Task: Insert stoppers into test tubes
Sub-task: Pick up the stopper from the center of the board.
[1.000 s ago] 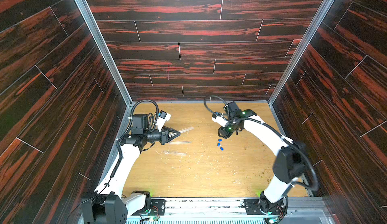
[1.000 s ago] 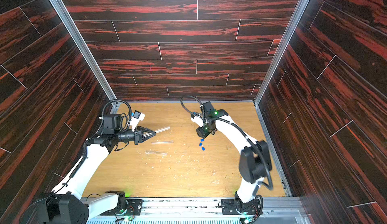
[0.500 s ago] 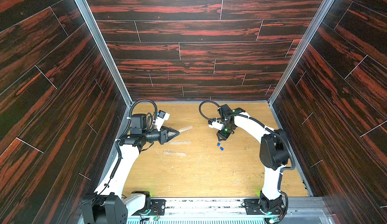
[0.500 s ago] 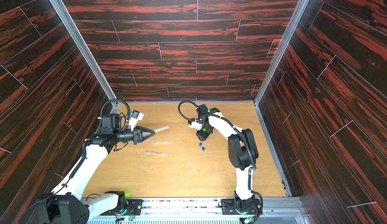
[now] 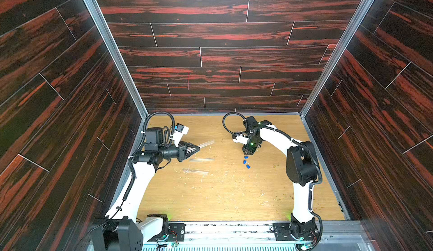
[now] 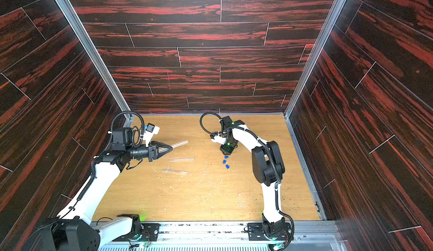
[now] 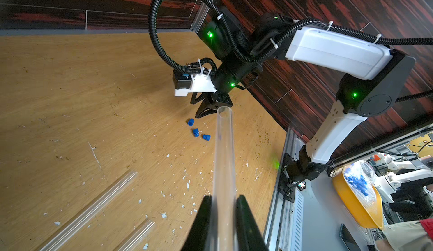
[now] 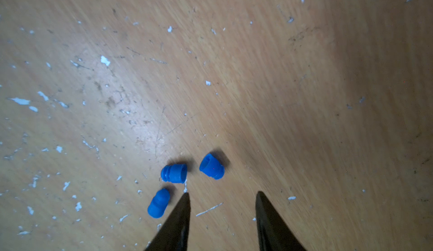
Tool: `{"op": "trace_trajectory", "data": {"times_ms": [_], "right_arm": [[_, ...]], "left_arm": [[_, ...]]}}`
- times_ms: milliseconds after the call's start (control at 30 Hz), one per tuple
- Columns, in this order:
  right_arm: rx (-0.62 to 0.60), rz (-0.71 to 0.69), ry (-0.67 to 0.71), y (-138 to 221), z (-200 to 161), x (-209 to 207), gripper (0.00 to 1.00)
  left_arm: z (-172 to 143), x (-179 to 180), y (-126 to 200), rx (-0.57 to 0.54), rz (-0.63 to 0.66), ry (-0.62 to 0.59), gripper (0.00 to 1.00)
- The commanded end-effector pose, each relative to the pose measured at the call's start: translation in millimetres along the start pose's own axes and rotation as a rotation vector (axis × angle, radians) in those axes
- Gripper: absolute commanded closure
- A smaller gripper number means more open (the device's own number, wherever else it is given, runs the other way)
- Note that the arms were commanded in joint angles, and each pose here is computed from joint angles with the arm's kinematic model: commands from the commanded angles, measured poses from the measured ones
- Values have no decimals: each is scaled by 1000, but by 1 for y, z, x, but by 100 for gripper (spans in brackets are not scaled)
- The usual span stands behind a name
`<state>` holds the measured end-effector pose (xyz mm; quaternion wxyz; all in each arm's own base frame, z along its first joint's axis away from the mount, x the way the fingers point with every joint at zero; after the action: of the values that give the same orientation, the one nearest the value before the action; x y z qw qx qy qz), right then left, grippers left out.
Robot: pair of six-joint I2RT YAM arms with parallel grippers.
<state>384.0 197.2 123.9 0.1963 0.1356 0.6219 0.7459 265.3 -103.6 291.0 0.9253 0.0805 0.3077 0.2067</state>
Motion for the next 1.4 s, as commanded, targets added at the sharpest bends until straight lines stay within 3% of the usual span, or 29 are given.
{"op": "trace_trajectory", "data": {"times_ms": [0, 667, 1367], "right_arm": [[35, 35, 24, -22, -5, 1, 54], [55, 108, 21, -43, -16, 10, 54], [60, 86, 13, -52, -12, 3, 58]], "left_arm": [[1, -4, 3, -9, -2, -23, 91], [0, -3, 4, -9, 4, -23, 91], [0, -3, 7, -17, 11, -27, 91]]}}
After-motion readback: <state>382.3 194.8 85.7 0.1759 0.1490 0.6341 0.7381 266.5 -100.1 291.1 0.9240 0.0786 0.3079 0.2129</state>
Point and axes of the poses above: each gripper's point midway between its finger pads, its own y axis back along the fingers, its own x axis along the line the jaws close on, z = x × y, the point moved 6 cm from there along y, back along the fingers
